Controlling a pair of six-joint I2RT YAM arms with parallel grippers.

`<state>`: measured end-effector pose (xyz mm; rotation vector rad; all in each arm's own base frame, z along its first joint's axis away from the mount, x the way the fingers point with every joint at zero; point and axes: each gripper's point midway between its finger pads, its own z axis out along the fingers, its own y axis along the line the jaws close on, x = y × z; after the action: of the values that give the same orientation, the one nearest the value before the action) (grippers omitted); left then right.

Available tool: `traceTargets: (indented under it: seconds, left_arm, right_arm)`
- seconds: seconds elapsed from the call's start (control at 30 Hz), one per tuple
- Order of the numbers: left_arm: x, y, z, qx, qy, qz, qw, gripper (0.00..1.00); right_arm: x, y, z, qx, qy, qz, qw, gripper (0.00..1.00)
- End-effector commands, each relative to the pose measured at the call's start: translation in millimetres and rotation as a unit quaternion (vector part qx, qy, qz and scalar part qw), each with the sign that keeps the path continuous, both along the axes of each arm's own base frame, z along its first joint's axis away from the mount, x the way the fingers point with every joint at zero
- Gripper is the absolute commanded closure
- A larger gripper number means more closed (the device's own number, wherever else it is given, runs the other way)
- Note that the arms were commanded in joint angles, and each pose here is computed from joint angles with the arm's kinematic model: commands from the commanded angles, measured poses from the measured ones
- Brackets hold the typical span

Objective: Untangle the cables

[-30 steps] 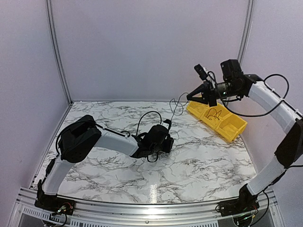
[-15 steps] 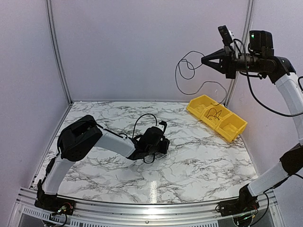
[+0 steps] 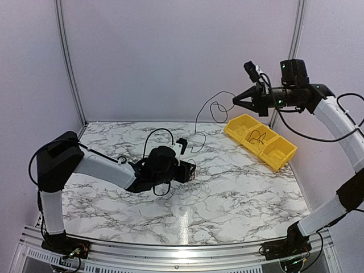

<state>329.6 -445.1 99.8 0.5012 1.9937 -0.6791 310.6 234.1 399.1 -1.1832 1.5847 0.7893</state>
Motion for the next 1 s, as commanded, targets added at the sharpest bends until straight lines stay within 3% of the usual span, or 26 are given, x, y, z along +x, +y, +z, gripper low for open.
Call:
traceTargets:
  seconds: [0.0, 0.17, 0.3, 0.47, 0.8, 0.97]
  left_arm:
    - [1.8, 26.0, 61.6, -0.04, -0.058, 0.034, 0.997, 0.48]
    - [-5.4, 49.0, 73.1, -0.02, -0.086, 0.043, 0.995, 0.41]
    - [-16.5, 43.9, 74.3, -0.01, -0.106, -0.004, 0.994, 0.39]
    - [-33.4, 24.2, 79.2, -0.047, -0.126, -0.076, 0.988, 0.37]
    - [-38.7, -29.2, 82.2, -0.1, -0.13, -0.167, 0.972, 0.37]
    - [-13.6, -39.9, 78.5, -0.103, -0.135, -0.13, 0.977, 0.45]
  right_arm:
    - [3.1, 0.6, -20.9, -0.01, -0.007, 0.002, 1.0, 1.0]
    - [3.6, 2.7, -65.1, -0.031, 0.036, 0.017, 0.999, 1.0]
    - [-1.1, 6.1, -87.6, -0.028, 0.072, 0.035, 0.996, 1.0]
    - [-9.5, 12.2, -95.9, -0.006, 0.102, 0.059, 0.993, 1.0]
    - [-12.3, 18.4, -101.9, -0.004, 0.123, 0.069, 0.99, 1.0]
    - [-14.0, 19.5, -104.8, -0.007, 0.13, 0.07, 0.989, 1.0]
